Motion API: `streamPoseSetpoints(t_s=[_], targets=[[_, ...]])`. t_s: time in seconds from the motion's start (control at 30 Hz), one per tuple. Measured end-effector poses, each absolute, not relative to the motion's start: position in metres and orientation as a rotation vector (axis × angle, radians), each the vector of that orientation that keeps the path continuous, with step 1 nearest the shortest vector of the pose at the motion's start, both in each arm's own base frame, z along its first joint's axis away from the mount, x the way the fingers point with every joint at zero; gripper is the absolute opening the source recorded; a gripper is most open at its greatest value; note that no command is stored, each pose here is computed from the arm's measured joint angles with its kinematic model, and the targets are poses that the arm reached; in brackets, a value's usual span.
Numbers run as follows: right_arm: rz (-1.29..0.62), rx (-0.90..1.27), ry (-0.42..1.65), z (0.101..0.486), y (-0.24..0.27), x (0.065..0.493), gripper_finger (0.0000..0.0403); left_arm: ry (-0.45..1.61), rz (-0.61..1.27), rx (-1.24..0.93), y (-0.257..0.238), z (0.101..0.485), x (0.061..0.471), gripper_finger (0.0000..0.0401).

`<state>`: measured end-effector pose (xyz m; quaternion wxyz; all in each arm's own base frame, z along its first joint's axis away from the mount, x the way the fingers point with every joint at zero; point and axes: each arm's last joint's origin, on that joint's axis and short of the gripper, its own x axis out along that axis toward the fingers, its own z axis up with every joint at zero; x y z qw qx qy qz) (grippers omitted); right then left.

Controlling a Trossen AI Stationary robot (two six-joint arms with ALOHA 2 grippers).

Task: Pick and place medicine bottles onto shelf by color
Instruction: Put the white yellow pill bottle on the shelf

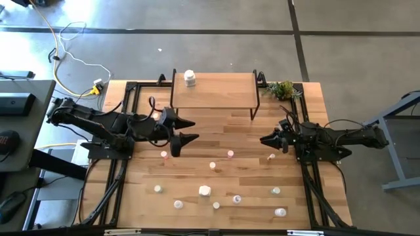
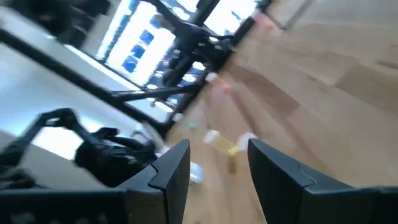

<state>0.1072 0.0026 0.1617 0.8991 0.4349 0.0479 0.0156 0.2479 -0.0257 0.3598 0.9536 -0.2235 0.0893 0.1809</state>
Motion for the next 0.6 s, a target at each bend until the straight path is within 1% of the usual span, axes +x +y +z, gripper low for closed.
streamPoseSetpoints(t_s=[0.13,0.23,0.43,0.5,0.6], targets=[[0.144,0.888,0.022,0.174,0.005,0.107,0.0154,0.182,0.365,-0.453,-0.027,0.36,0.248,0.0287],[0.152,0.879,0.027,0.188,0.005,0.105,0.0154,0.182,0.365,-0.453,-0.027,0.36,0.248,0.0287],[0.086,0.814,0.128,0.226,0.004,0.092,0.0154,0.184,0.364,-0.45,-0.027,0.36,0.248,0.0287],[0.048,0.822,0.188,0.236,0.004,0.085,0.0154,0.187,0.36,-0.435,-0.027,0.36,0.248,0.0287],[-0.015,0.892,0.275,0.247,0.003,0.076,0.0154,0.19,0.358,-0.417,-0.027,0.36,0.248,0.0287]])
